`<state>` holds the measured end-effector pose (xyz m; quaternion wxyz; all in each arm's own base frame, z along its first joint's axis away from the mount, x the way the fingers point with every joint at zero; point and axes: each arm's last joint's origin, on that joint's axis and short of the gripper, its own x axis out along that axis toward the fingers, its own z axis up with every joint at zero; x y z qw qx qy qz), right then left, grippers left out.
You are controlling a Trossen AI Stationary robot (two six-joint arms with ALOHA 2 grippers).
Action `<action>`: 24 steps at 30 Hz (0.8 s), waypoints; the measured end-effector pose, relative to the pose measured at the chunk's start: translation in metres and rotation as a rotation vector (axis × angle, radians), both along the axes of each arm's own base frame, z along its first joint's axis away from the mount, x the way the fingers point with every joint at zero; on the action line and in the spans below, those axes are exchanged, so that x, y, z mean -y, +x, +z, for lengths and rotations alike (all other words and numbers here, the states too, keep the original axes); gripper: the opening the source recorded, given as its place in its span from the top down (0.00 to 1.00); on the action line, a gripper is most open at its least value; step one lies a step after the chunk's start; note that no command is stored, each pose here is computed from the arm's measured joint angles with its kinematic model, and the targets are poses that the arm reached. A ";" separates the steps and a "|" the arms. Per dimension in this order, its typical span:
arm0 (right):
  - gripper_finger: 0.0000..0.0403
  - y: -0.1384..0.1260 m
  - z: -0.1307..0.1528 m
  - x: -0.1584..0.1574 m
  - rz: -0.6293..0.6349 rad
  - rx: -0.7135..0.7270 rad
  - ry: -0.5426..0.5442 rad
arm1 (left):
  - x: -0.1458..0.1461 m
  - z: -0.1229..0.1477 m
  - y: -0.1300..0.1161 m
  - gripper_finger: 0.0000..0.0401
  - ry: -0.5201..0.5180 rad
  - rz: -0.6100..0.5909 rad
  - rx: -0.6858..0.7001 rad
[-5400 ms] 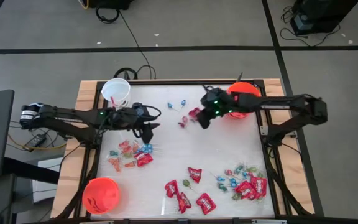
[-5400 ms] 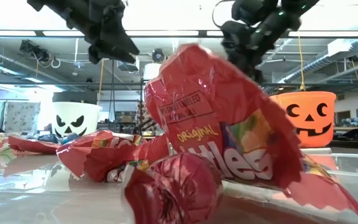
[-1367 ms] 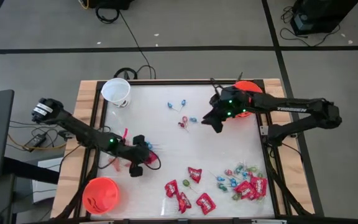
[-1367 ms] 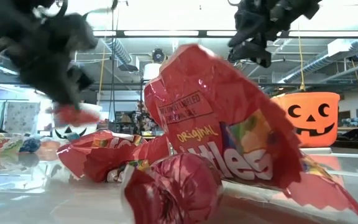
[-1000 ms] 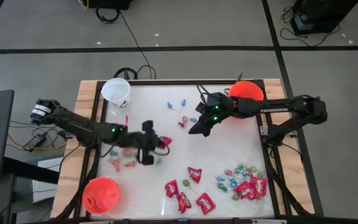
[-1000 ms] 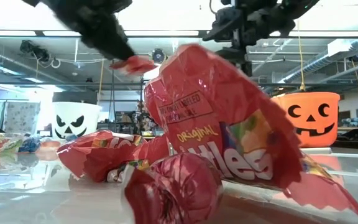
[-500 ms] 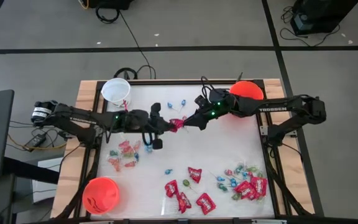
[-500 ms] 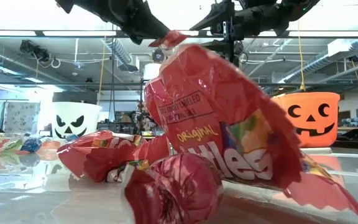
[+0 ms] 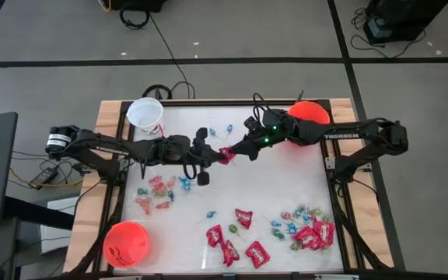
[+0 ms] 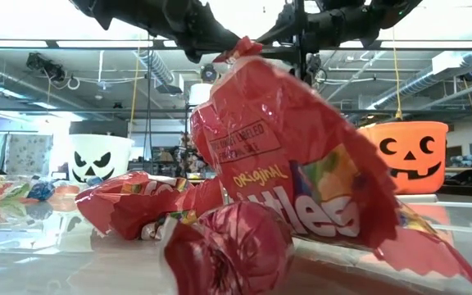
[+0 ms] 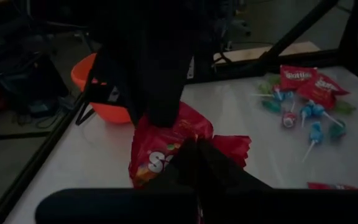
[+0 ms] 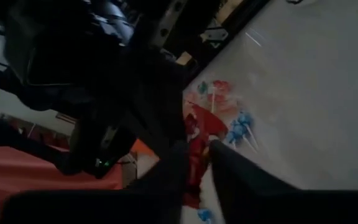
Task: Sort candy by brand, put in halloween buckets
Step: Put the red candy into the top orange bucket
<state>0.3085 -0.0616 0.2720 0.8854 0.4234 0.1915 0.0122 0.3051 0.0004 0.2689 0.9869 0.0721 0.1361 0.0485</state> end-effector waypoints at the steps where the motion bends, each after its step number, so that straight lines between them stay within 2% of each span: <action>1: 0.93 0.000 0.000 0.001 0.006 0.003 -0.011 | 0.000 0.000 0.000 0.98 0.000 0.011 0.002; 2: 0.96 0.000 0.000 0.001 0.010 0.005 -0.022 | -0.001 0.000 0.000 0.97 -0.002 0.020 0.006; 7: 0.98 -0.003 -0.001 0.009 -0.014 -0.013 -0.016 | -0.008 0.001 0.000 0.89 -0.100 0.093 0.031; 13: 0.99 -0.016 -0.003 0.023 -0.072 -0.091 -0.056 | -0.018 -0.007 -0.003 0.76 -0.243 0.176 -0.027; 17: 0.99 -0.034 0.000 0.030 -0.144 -0.181 -0.122 | -0.023 -0.014 -0.006 0.71 -0.335 0.233 -0.089; 21: 0.99 -0.059 0.004 0.038 -0.227 -0.299 -0.171 | -0.028 -0.022 -0.011 0.70 -0.425 0.227 -0.182; 24: 0.99 -0.080 0.010 0.044 -0.290 -0.370 -0.203 | -0.035 -0.031 -0.017 0.71 -0.492 0.278 -0.281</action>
